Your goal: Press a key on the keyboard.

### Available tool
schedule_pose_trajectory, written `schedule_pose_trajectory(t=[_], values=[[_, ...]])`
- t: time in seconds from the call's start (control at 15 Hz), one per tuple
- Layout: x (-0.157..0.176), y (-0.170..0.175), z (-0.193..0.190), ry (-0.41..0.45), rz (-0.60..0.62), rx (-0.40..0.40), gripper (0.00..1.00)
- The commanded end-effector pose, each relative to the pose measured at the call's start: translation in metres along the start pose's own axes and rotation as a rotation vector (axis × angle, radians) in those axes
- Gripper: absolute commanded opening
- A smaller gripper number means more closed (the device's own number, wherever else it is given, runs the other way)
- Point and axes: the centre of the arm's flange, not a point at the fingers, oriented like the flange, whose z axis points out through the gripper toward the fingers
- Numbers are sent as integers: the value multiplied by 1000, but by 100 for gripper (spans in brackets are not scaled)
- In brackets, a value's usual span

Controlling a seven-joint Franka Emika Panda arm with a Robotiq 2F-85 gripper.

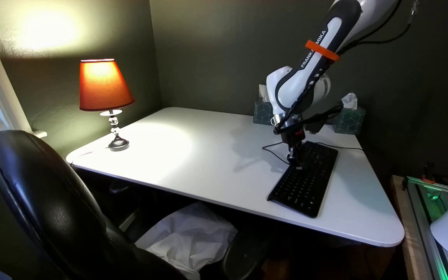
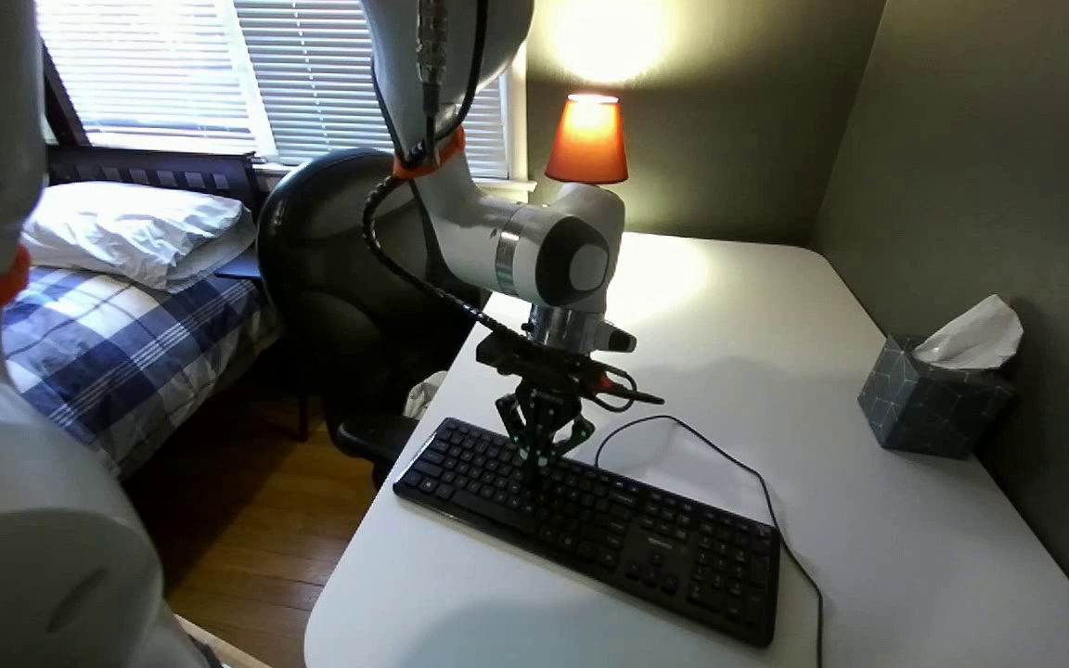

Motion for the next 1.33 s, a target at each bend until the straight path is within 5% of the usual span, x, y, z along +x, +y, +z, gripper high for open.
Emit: schedule_pose_trajectory(t=[0.0,1.27], values=[[8,2,6,-20,-4,26,0],[-11,2,-6,7,15,22,0]])
